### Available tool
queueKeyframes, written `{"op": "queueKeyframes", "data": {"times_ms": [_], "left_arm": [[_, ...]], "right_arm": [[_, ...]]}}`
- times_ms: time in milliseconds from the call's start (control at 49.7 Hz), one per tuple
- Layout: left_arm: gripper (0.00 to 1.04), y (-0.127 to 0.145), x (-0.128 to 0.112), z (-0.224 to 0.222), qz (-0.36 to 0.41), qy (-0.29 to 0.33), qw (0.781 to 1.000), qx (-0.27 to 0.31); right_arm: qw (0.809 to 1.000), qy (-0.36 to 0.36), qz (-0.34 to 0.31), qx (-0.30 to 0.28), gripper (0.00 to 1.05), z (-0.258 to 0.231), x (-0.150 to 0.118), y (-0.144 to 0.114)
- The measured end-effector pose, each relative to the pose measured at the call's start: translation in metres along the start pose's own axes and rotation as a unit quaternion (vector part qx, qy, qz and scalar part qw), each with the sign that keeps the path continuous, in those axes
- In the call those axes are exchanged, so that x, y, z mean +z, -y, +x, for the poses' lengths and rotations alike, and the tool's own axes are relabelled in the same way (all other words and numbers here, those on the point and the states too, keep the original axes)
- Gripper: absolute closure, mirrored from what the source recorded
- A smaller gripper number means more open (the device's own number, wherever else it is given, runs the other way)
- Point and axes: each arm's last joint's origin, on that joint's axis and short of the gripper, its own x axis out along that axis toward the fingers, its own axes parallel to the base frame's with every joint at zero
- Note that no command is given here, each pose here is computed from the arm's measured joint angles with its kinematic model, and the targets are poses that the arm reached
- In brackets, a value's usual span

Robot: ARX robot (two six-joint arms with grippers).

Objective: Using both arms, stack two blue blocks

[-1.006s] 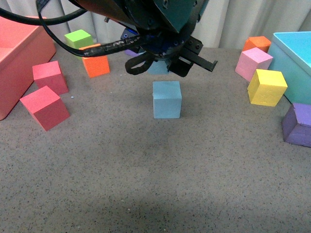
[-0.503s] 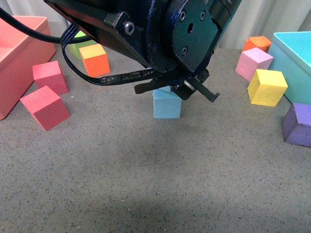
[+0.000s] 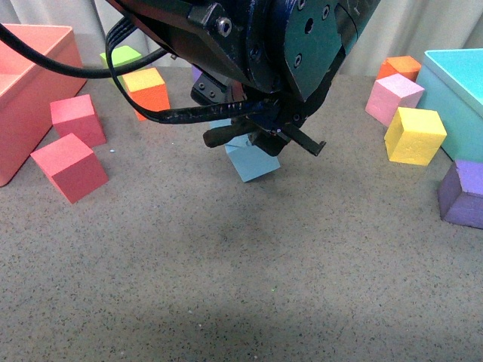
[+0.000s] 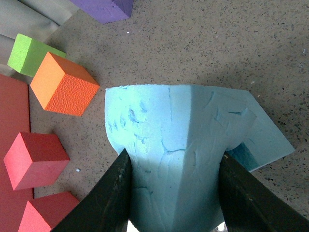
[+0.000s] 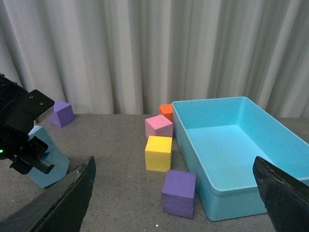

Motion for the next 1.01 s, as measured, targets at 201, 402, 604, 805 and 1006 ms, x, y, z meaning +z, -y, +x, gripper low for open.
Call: {"op": "queueKeyframes", "data": {"times_ms": [201,402,604,805,1006], "left_arm": [[0.63,0.008,0.000,-0.003,-0.003,0.003,1.000,-0.007],[0.37,0.015,0.002,-0.008,-0.010,0.013,1.000,-0.019],[0.05,0.017,0.008,-0.019,-0.013,0.029,0.999,-0.030],[0.07,0.011,0.020,-0.041,-0.031,0.054,0.997,-0.045],[0.08,-0.002,0.020,-0.062,-0.100,0.094,0.988,-0.064]], "right_arm": [[1.000,0.000,0.000,0.000,0.10,0.000,0.000,0.000],[1.000,0.000,0.000,0.000,0.10,0.000,0.000,0.000],[1.000,0.000,0.000,0.000,0.10,0.000,0.000,0.000],[1.000,0.000,0.000,0.000,0.10,0.000,0.000,0.000],[1.000,0.000,0.000,0.000,0.10,0.000,0.000,0.000]]}}
